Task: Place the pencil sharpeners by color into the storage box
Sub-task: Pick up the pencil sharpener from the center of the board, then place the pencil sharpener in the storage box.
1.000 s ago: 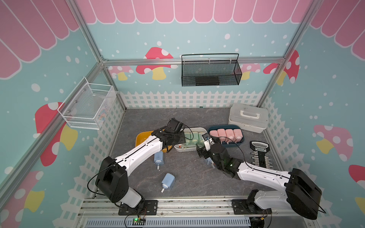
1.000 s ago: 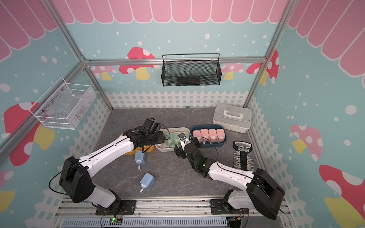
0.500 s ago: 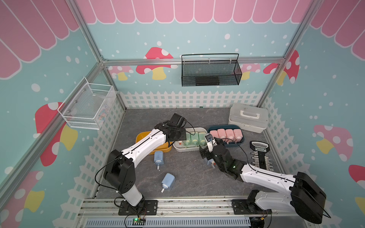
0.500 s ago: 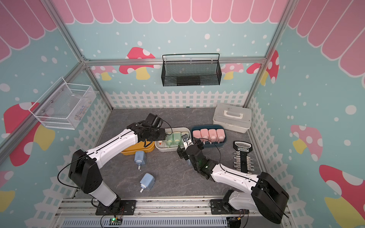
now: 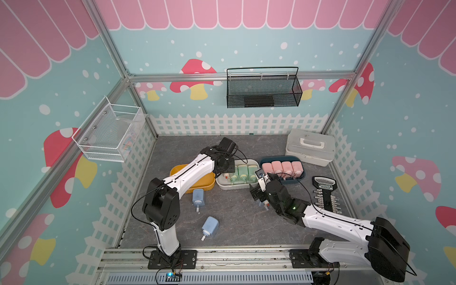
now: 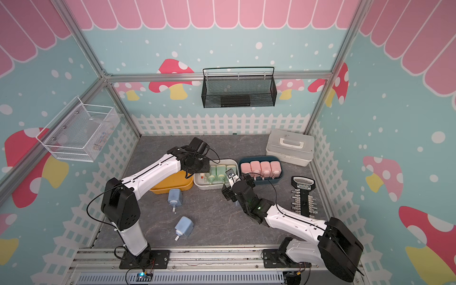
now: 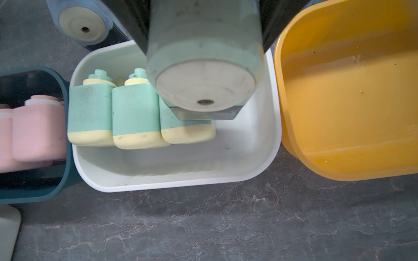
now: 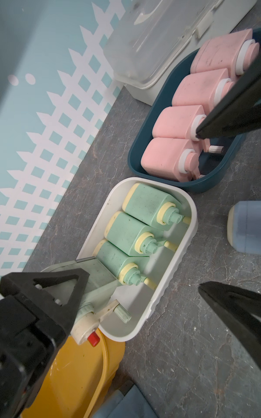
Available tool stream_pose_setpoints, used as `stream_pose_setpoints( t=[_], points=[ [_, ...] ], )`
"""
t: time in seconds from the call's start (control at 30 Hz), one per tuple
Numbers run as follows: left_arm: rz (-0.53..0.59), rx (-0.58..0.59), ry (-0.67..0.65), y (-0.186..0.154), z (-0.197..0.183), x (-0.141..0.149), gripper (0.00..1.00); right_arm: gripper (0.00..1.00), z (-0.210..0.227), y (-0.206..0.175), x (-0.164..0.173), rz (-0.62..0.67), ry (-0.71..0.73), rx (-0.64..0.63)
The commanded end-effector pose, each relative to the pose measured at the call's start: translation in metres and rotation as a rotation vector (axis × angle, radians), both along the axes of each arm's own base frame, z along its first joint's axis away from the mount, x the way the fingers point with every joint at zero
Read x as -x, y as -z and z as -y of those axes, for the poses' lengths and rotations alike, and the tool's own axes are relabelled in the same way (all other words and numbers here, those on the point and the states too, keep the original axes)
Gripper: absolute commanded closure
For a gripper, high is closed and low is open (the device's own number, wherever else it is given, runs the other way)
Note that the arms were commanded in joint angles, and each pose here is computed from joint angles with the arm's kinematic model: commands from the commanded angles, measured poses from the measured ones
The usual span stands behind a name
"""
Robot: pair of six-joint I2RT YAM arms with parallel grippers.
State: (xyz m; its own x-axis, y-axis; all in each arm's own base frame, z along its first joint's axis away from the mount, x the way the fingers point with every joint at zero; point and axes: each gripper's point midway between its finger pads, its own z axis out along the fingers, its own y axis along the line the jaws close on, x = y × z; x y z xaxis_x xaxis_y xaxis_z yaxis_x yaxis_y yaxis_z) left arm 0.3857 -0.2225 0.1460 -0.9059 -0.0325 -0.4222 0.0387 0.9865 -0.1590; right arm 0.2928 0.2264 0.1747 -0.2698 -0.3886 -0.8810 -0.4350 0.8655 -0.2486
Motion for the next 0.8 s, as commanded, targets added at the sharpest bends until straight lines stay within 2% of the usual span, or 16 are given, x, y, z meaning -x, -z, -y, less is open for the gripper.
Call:
stream_pose_setpoints(
  t=[0.0,0.23,0.77],
  points=[
    [0.045,0.020,0.021,-0.027,0.000,-0.002,1.00,0.01,0.003,-0.009,0.000,0.014,0.000,0.013],
    [0.068,-0.041,-0.049,-0.031,-0.025,-0.007,1.00,0.01,-0.001,-0.006,-0.002,0.003,0.000,0.009],
    [-0.016,-0.040,-0.090,0.007,-0.017,-0.017,1.00,0.01,0.003,-0.003,-0.003,-0.014,0.020,0.031]
  ],
)
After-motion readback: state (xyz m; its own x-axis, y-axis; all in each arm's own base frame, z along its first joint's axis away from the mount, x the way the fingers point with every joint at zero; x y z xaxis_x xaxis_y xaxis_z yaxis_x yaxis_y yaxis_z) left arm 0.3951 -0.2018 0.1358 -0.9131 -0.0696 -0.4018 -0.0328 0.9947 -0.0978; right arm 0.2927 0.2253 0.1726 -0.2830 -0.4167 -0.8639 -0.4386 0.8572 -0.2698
